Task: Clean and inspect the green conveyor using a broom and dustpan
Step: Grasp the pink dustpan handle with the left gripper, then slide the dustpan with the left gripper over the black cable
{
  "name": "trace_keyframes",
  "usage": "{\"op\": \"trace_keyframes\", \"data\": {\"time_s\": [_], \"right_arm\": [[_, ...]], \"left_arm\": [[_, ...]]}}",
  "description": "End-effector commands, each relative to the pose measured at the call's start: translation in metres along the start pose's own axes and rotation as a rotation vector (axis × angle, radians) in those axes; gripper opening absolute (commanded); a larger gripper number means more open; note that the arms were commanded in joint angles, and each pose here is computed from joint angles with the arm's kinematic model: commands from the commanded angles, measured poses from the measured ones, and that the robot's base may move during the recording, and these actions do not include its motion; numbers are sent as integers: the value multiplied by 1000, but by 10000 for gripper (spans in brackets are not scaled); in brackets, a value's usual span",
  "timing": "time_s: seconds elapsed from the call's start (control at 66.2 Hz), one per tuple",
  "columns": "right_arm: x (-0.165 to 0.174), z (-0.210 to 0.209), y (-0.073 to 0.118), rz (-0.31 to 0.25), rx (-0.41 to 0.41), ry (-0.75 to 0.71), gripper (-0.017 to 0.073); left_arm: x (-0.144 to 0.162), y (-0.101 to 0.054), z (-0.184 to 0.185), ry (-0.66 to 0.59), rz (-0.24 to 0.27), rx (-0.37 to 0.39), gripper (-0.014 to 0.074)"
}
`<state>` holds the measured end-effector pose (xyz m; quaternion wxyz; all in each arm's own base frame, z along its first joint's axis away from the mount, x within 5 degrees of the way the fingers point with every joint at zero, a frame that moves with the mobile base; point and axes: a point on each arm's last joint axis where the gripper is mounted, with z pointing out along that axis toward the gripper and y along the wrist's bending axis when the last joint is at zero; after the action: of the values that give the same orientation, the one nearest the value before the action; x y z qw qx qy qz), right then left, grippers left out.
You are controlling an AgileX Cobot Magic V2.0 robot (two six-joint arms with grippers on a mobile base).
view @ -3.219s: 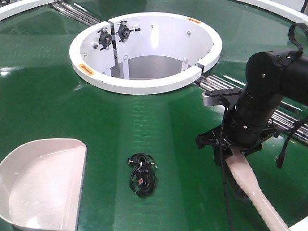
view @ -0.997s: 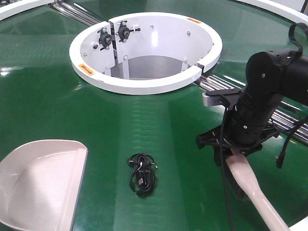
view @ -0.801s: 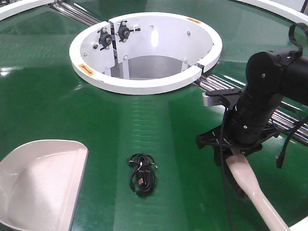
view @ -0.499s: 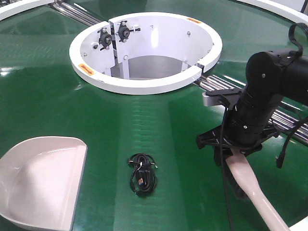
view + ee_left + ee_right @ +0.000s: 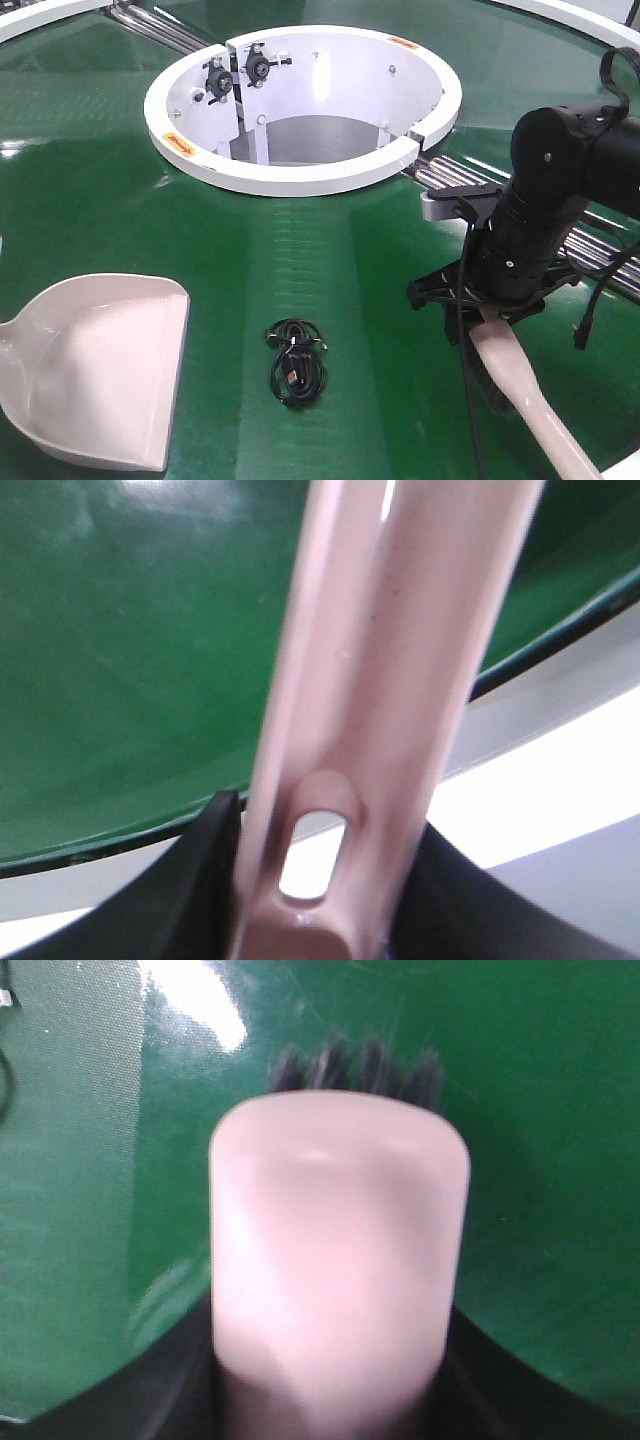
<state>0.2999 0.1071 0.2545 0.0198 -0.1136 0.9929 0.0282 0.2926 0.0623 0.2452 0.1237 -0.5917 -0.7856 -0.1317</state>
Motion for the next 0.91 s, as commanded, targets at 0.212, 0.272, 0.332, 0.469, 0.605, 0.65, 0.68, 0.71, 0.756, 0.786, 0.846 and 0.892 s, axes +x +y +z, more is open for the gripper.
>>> {"op": "trace_keyframes", "data": {"time_s": [0.212, 0.272, 0.332, 0.469, 0.605, 0.65, 0.68, 0.71, 0.756, 0.786, 0.846, 0.892], "right_arm": [[3, -21, -1, -10, -6, -66, -6], [3, -21, -1, -11, -6, -66, -6], [3, -21, -1, -11, -6, -66, -6], [3, -21, -1, -11, -6, -66, -6], [3, -21, -1, -11, -6, -66, -5], [3, -21, -1, -11, -6, -66, -5], [3, -21, -1, -11, -6, -66, -5], [3, -21, -1, -11, -6, -66, -5], [3, -21, -1, -11, -6, -66, -5], [3, -21, -1, -11, -6, -66, -5], [3, -21, -1, -11, -6, -66, -5], [3, -21, -1, -11, -6, -66, -5]], "left_arm": [[-24, -9, -29, -91, -25, -46, -24], [-29, -10, -31, -94, -9, -52, -24], [-34, -10, -33, -96, 9, -61, -24], [-42, -11, -34, -101, 17, -69, -24], [-50, -11, -32, -105, 10, -56, -24], [-53, -11, -31, -110, 15, -49, -24], [-55, -11, -31, -111, 20, -49, -24], [-56, -11, -32, -117, 22, -51, -24], [-59, -12, -33, -120, 30, -57, -24], [-60, -12, -33, -123, 31, -60, -24], [-62, -12, -36, -127, 36, -68, -24], [-65, -12, -38, -127, 43, -72, -24]]}}
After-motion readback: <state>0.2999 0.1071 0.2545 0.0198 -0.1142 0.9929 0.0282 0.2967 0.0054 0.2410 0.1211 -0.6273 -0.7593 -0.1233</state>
